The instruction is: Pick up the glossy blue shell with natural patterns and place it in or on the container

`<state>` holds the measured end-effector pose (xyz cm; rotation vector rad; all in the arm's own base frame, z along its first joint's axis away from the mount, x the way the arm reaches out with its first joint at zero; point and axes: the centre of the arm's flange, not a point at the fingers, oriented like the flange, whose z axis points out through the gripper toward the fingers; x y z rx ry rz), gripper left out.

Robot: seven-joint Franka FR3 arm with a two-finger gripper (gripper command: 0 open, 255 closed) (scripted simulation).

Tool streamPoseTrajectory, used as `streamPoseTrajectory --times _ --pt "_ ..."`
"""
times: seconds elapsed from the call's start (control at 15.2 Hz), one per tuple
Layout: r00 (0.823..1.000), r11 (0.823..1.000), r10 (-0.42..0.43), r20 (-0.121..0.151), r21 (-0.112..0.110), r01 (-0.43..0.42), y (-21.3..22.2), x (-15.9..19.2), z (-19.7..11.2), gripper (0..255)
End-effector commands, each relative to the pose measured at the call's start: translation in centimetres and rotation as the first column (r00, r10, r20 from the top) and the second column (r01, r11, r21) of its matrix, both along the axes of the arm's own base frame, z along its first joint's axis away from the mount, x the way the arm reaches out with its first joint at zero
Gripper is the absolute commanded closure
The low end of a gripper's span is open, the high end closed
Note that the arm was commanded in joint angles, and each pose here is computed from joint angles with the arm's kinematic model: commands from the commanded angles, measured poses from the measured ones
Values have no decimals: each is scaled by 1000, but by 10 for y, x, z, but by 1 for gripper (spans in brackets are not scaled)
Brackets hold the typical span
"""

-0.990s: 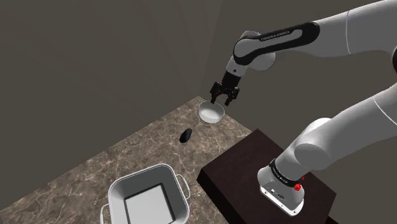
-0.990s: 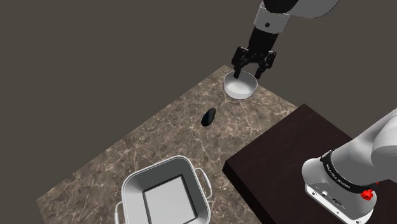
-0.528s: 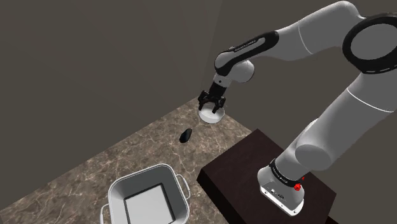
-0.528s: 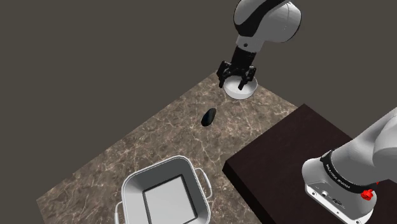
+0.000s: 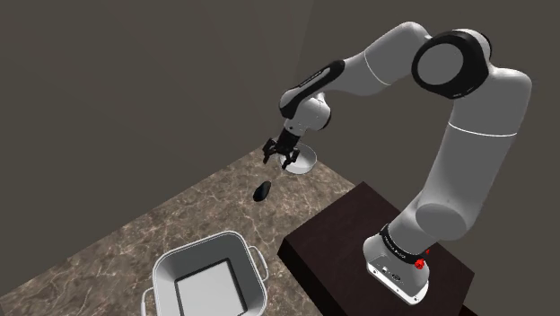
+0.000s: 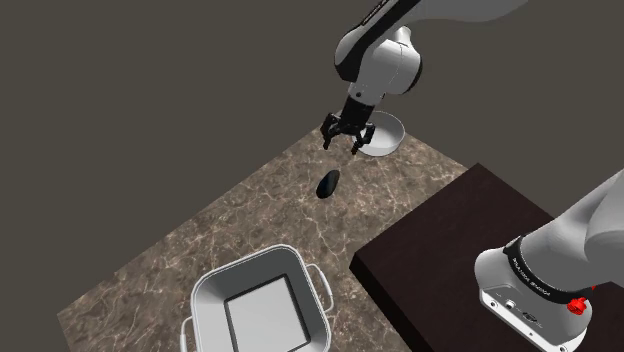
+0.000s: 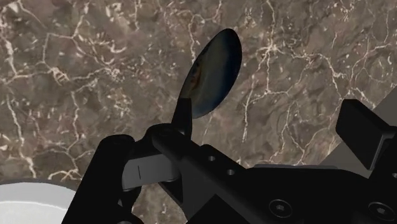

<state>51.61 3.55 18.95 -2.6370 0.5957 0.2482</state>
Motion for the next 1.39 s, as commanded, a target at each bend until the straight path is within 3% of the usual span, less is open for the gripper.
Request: streamPoseTrajectory --times 0.0,0.26,0.79,1.32 --pt "1000 1000 -19 -5 18 19 4 11 -23 0" --pt "998 997 -54 -15 52 55 13 36 -69 0" --pt "998 997 -55 -15 54 56 33 35 -105 0" --pt "998 997 -55 -15 54 56 33 35 -105 0"
